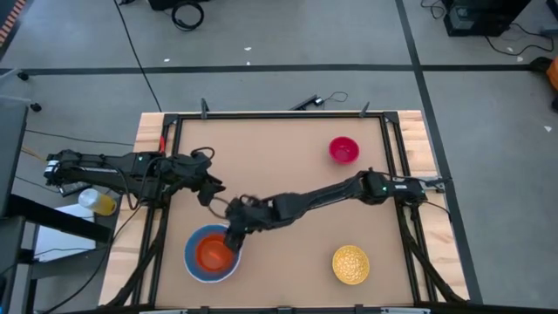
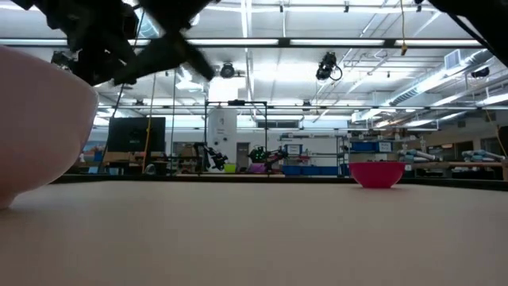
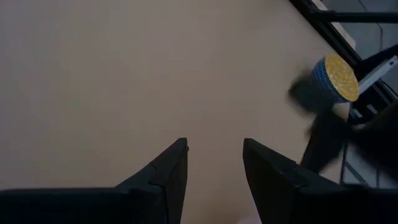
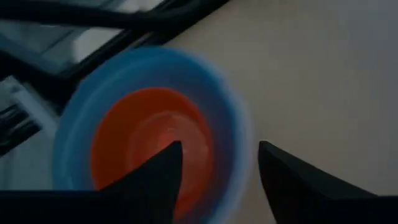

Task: Nest bowls inside each other
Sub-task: Stack the yellow bowl on top of the orange bowl

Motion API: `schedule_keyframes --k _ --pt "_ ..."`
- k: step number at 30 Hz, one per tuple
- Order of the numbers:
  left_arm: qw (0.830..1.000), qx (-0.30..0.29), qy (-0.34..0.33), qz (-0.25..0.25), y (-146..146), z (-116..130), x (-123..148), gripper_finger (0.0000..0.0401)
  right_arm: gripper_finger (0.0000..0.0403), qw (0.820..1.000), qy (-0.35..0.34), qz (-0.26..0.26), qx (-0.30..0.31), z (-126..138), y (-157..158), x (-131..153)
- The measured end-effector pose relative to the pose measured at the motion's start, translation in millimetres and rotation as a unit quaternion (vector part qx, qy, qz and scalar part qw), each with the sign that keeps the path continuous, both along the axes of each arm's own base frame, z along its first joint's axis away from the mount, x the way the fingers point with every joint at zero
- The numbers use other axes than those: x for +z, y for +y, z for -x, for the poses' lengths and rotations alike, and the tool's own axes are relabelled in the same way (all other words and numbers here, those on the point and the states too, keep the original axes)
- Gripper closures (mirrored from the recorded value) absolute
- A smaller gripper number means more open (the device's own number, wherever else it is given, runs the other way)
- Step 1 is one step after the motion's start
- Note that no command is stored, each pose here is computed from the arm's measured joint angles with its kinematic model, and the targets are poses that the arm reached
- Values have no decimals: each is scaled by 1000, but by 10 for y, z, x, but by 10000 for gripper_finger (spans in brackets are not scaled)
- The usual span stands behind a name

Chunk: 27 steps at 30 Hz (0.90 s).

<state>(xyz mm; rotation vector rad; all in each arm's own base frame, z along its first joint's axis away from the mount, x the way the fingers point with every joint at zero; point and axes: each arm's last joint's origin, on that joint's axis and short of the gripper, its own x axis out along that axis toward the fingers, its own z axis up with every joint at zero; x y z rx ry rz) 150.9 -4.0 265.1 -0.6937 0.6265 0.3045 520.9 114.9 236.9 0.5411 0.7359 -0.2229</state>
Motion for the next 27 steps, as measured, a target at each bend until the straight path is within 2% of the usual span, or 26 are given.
schedule_keyframes --k 5,9,11,14,16,20,24,27 --pt "1000 22 -7 -8 12 -23 6 244 174 990 78 99 -60 332 -313 369" --pt "999 38 -8 -17 21 -84 -9 244 175 977 146 144 -59 650 -579 683" --pt "999 34 -10 -30 22 -142 -21 244 175 966 184 174 -60 809 -677 758" --pt "998 28 -20 -43 20 -246 -35 244 175 952 228 199 -49 999 -778 703" --pt "998 29 -28 -44 17 -327 -48 244 176 955 237 174 -24 1115 -832 614" --pt "998 33 -48 -37 10 -487 -80 244 179 968 236 85 24 1404 -872 293" --pt "996 31 -77 -29 -16 -644 -98 244 188 966 255 6 51 1790 -802 -38" --pt "996 19 -84 -33 -45 -727 -133 244 194 958 270 -13 101 2079 -545 -118"
